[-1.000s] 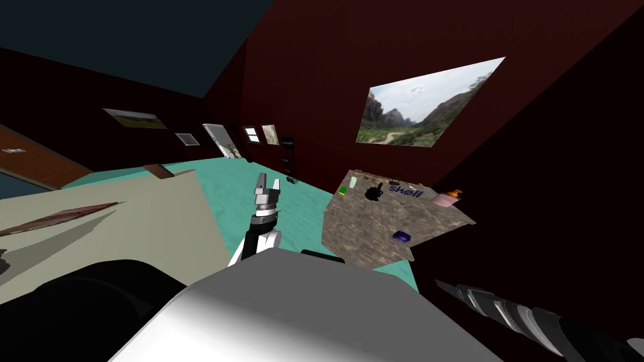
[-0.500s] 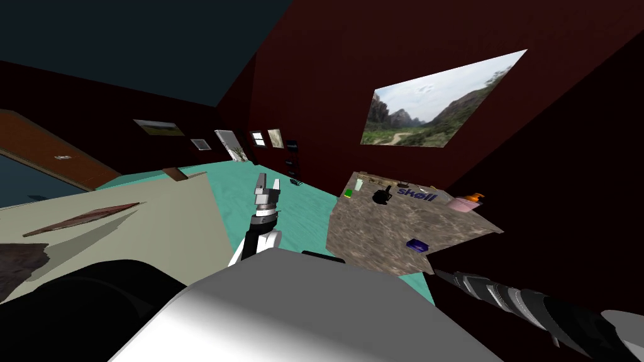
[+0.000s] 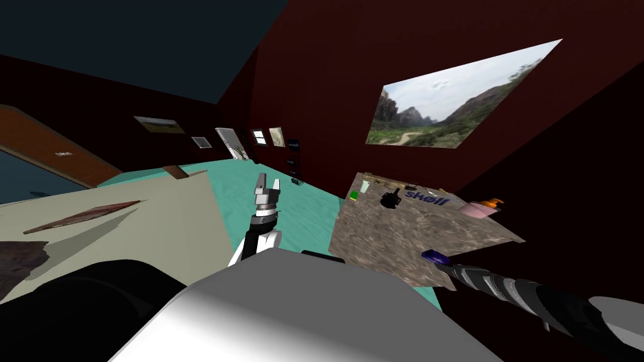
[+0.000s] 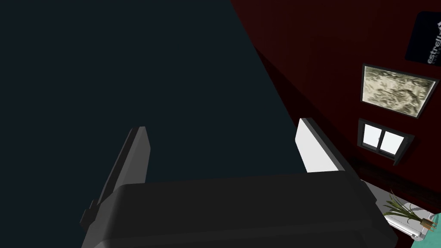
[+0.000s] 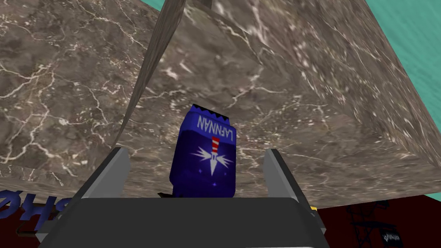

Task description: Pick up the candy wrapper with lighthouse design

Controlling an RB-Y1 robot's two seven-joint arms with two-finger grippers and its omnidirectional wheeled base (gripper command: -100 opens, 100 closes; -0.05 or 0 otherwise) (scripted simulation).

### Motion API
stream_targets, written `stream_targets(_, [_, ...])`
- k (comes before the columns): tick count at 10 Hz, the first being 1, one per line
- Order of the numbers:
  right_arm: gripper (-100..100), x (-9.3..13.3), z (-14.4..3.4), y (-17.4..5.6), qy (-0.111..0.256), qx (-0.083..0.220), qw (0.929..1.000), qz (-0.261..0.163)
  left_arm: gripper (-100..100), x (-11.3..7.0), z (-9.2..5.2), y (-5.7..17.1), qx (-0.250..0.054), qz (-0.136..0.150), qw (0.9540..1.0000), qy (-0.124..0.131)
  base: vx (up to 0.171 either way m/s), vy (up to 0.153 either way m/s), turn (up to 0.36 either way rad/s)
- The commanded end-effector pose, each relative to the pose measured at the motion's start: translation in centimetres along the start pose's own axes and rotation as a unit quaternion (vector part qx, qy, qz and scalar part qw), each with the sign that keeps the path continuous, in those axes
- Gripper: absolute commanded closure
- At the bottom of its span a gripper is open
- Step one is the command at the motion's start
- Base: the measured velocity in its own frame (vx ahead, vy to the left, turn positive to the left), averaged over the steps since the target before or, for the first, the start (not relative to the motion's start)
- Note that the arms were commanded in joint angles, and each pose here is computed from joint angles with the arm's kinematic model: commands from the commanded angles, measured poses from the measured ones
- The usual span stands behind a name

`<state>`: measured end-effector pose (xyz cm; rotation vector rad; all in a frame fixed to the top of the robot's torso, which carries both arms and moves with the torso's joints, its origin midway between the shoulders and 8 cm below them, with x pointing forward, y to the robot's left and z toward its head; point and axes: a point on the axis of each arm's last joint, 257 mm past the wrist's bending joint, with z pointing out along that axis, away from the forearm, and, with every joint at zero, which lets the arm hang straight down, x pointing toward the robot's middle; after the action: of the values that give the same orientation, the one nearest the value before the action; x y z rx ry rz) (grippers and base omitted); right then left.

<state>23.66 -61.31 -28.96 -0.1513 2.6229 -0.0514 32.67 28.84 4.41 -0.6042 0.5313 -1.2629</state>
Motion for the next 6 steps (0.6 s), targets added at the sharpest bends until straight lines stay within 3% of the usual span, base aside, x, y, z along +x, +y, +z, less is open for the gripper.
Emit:
stream_targets(1, [-100,1.5,0.2,-0.1,0.001,0.004,1.0000,0.007,0,0.0,0.0,0.0,0.000,0.000,1.0000,0.000,-0.006,-0.008,0.033])
stream_targets(4, [-100,3.7,0.6,0.0,0.002,0.008,0.9998,0.017,0,0.0,0.0,0.0,0.000,0.000,1.0000,0.000,-0.014,-0.018,0.052])
stream_targets(5, [-100,3.2,0.6,0.0,0.002,0.007,0.9999,0.015,0,0.0,0.0,0.0,0.000,0.000,1.0000,0.000,0.000,0.000,0.000])
stream_targets(6, [100,3.3,0.6,0.0,0.002,0.007,0.9999,0.015,0,0.0,0.0,0.0,0.000,0.000,1.0000,0.000,0.000,0.000,0.000])
